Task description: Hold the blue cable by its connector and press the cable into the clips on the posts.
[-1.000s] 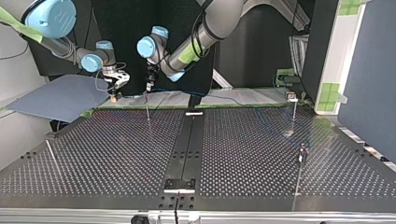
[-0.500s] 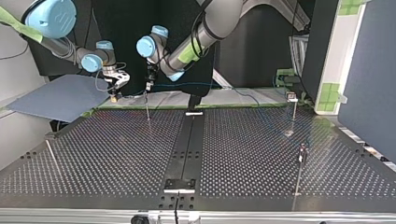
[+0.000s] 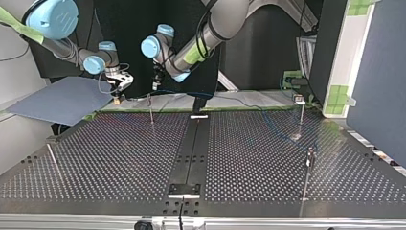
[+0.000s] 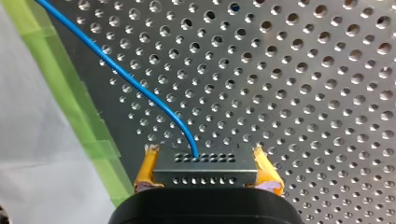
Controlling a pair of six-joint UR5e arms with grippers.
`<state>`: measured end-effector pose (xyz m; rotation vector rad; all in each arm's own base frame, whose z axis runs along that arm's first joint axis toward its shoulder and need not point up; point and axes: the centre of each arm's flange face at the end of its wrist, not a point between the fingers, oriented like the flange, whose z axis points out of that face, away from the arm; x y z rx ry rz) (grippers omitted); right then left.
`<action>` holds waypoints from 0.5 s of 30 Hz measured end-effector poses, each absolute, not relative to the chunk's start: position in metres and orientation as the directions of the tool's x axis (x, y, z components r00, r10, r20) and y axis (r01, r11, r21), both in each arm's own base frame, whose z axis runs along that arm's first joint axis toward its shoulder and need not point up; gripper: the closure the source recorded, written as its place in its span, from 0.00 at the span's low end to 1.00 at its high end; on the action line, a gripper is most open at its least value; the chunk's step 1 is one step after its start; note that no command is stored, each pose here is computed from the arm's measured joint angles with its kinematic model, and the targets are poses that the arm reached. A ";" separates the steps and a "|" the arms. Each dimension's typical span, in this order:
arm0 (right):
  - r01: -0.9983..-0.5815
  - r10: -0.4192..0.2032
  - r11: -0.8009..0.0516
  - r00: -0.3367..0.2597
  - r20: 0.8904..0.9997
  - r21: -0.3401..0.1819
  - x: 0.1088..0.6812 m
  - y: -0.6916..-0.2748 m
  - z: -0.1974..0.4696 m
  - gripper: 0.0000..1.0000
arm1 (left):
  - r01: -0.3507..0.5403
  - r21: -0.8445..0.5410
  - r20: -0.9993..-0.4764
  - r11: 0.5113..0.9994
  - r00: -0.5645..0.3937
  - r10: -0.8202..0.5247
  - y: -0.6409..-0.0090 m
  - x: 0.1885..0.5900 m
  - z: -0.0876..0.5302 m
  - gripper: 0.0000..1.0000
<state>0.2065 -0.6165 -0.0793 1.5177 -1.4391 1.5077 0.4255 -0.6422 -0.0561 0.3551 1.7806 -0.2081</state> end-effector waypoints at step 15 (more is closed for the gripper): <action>-0.934 -0.343 -0.289 -0.104 0.934 -0.210 0.205 -0.584 -0.089 1.00 | 0.348 0.113 -0.950 0.931 -0.238 0.204 -0.624 0.388 -0.043 0.00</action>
